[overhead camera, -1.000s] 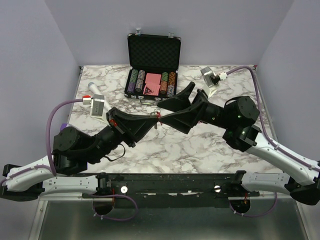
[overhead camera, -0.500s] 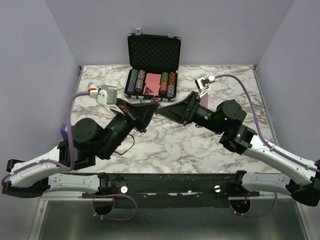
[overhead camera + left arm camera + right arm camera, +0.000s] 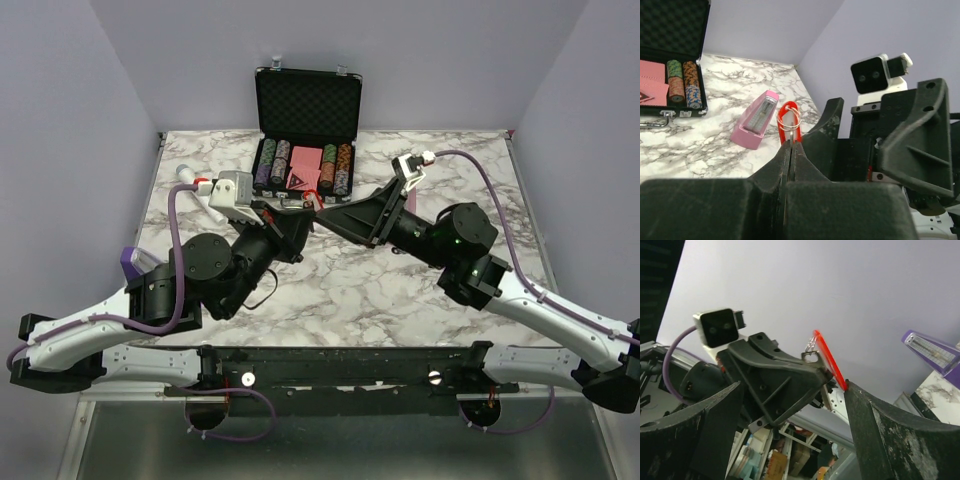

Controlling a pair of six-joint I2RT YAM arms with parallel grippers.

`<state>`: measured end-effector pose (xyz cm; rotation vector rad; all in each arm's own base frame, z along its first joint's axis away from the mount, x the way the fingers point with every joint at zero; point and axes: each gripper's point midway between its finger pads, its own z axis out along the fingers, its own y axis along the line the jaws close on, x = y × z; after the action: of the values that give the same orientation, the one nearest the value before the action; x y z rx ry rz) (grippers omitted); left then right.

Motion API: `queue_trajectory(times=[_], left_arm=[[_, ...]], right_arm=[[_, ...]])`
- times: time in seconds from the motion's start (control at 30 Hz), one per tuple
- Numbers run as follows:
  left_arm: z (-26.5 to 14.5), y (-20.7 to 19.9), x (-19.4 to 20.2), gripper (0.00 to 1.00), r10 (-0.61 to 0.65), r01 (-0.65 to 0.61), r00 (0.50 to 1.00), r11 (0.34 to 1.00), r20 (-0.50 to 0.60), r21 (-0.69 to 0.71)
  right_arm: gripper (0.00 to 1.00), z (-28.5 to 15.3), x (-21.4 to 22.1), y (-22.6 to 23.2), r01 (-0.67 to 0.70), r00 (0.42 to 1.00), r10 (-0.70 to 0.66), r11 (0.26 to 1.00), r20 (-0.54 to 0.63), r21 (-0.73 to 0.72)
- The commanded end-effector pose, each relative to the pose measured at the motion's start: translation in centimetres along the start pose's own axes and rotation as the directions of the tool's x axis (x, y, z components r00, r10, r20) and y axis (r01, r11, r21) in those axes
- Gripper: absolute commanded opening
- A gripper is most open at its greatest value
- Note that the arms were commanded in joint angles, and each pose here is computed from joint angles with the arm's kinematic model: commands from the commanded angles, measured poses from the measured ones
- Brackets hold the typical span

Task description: Remove the keys from the keyring

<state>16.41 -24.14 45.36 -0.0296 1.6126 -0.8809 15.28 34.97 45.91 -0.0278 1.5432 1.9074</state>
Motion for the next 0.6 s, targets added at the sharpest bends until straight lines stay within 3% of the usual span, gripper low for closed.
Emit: queue_trajectory(times=[0.0, 0.3, 0.57], left_arm=[[-0.4, 1.4, -0.5, 0.0, -0.058, 0.059, 0.998, 0.997, 0.032, -0.054], [0.0, 1.1, -0.1, 0.0, -0.061, 0.062, 0.998, 0.997, 0.025, -0.049], [-0.1, 0.8, -2.3, 0.0, -0.003, 0.006, 0.998, 0.999, 0.067, -0.053]], right_arm=[[0.89, -0.9, -0.9, 2.8, -0.022, 0.998, 0.028, 0.993, 0.047, -0.115], [0.91, -0.5, -1.1, 3.0, -0.048, 0.997, 0.057, 0.989, 0.055, -0.139], [0.94, -1.0, 0.1, -0.8, -0.11, 0.993, 0.11, 0.994, 0.039, 0.01]])
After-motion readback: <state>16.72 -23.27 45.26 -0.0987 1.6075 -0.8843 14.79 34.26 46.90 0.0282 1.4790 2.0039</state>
